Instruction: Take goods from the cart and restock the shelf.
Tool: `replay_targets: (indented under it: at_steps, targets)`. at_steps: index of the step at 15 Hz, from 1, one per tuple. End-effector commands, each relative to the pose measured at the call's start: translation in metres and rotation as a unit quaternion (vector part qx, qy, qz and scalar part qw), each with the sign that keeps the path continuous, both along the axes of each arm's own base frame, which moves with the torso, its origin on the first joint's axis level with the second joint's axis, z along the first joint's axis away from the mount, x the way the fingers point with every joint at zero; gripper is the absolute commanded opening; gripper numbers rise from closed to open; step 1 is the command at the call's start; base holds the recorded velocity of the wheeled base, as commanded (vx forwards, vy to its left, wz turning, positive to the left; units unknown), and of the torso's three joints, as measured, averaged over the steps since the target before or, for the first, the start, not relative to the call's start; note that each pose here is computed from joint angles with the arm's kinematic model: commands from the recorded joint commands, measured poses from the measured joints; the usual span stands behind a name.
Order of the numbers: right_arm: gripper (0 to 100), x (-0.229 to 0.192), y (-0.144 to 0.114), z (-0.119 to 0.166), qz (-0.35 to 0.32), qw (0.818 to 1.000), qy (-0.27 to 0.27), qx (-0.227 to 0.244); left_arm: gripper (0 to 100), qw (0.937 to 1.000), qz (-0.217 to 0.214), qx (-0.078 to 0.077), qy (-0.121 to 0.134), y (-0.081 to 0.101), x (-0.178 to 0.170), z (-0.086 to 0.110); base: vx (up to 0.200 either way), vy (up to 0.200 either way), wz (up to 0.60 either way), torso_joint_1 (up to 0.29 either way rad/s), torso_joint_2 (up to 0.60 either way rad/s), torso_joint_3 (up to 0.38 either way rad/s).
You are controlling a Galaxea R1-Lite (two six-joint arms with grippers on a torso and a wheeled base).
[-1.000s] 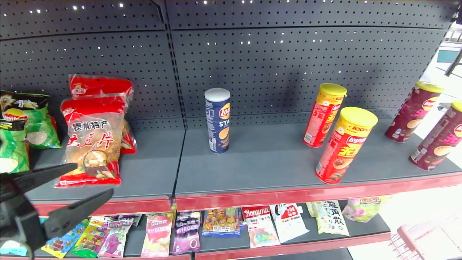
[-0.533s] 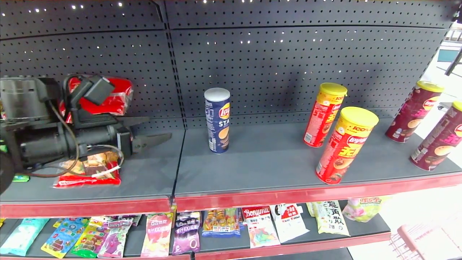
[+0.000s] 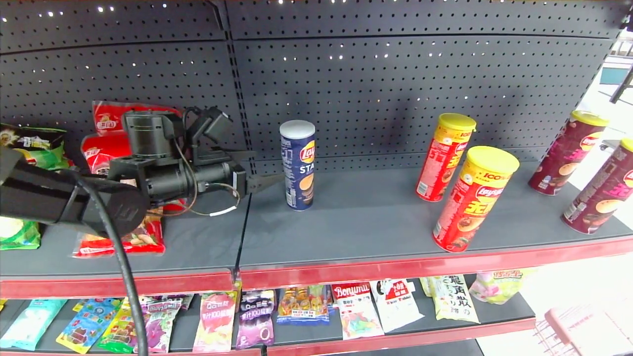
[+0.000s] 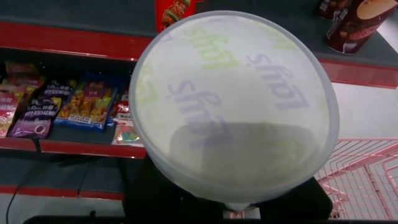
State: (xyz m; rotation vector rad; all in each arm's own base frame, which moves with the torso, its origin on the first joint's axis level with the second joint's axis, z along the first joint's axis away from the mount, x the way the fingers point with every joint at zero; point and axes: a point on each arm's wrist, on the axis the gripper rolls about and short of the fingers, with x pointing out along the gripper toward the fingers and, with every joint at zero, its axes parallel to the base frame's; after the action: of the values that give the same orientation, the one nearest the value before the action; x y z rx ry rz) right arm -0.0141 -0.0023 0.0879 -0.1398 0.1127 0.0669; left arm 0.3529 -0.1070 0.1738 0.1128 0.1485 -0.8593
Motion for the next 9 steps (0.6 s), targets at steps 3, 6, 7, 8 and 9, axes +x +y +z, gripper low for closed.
replay_targets:
  at_steps: [3,6,7,8,9]
  targets:
    - [0,0.001,0.0,0.0,0.0,1.0,0.004,0.0,100,1.0,0.004,0.001,-0.007,-0.02,0.03,-0.011,0.0,0.0,0.0,0.0,0.0,0.0]
    - [0,0.0,0.0,0.0,-0.001,1.0,0.003,-0.001,100,0.9998,0.012,0.002,-0.013,-0.025,0.04,-0.014,0.0,0.0,0.0,0.0,0.0,0.0]
    - [0,0.0,0.0,0.0,-0.001,1.0,0.003,-0.001,100,0.9998,0.014,0.002,-0.014,-0.025,0.042,-0.014,0.0,0.0,0.0,0.0,0.0,0.0]
    - [0,0.001,0.0,0.0,-0.001,1.0,0.004,-0.001,100,0.9997,0.017,0.002,-0.018,-0.027,0.048,-0.015,0.0,0.0,0.0,0.0,0.0,0.0]
    - [0,0.001,0.0,0.0,-0.001,1.0,0.004,-0.001,100,0.9995,0.024,0.002,-0.022,-0.028,0.053,-0.015,0.0,0.0,0.0,0.0,0.0,0.0]
